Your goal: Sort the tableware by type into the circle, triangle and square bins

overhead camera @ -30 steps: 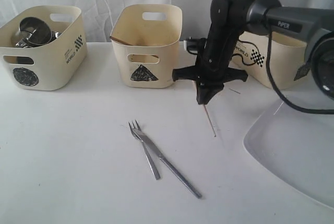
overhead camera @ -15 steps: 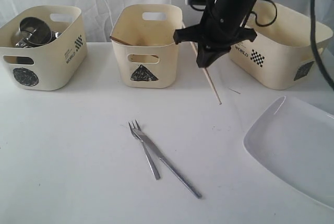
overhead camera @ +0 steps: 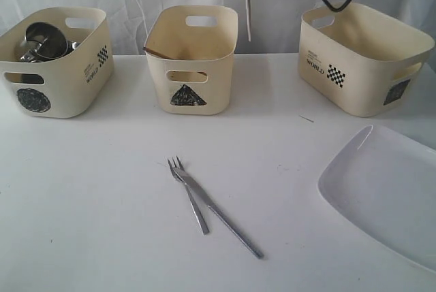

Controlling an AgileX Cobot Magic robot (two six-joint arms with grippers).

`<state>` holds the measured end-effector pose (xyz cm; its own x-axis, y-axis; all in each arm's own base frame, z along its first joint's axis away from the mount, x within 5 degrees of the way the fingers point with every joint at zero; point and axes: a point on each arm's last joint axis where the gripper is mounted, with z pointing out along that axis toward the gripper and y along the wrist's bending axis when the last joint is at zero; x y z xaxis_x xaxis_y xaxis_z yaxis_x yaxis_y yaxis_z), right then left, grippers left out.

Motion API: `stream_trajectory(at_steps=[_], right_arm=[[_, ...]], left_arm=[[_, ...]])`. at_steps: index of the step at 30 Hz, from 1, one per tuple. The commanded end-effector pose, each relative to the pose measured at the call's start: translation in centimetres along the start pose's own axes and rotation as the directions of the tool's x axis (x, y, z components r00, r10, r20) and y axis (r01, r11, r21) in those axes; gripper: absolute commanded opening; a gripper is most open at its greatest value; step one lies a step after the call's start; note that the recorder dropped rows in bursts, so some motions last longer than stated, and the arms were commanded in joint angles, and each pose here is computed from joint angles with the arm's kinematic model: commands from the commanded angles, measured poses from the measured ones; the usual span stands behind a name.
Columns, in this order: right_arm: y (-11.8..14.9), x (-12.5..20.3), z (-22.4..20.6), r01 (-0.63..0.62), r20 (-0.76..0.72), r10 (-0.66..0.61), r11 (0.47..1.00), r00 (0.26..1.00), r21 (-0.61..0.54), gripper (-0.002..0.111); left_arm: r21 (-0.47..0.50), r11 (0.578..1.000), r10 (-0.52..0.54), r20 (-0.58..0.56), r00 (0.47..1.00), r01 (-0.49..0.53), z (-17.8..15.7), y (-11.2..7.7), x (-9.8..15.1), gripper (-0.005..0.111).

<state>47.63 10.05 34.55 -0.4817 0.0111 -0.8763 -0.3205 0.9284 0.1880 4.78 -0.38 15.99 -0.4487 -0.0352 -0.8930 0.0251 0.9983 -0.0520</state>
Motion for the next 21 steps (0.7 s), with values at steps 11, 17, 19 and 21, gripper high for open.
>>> stream_trajectory(at_steps=[11, 17, 19, 21], right_arm=[[-1.6, 2.3, 5.5, -0.055, 0.154, 0.058, 0.998, 0.986, -0.027, 0.0], [-1.6, 3.6, 7.2, -0.046, 0.162, 0.05, 0.998, 0.986, -0.03, 0.0], [-1.4, 3.9, 7.6, -0.034, 0.165, 0.038, 0.999, 0.986, -0.033, 0.0], [-0.9, 4.2, 8.0, -0.016, 0.168, 0.024, 0.999, 0.986, -0.046, 0.0]], left_arm=[[0.009, 1.0, -0.007, -0.032, 0.999, 0.007, 0.1, -0.1, 0.5, 0.001], [0.009, 1.0, -0.007, -0.032, 0.999, 0.007, 0.1, -0.1, 0.5, 0.001], [0.009, 1.0, -0.007, -0.032, 0.999, 0.007, 0.1, -0.1, 0.5, 0.001], [0.009, 1.0, -0.007, -0.032, 0.999, 0.007, 0.1, -0.1, 0.5, 0.001]])
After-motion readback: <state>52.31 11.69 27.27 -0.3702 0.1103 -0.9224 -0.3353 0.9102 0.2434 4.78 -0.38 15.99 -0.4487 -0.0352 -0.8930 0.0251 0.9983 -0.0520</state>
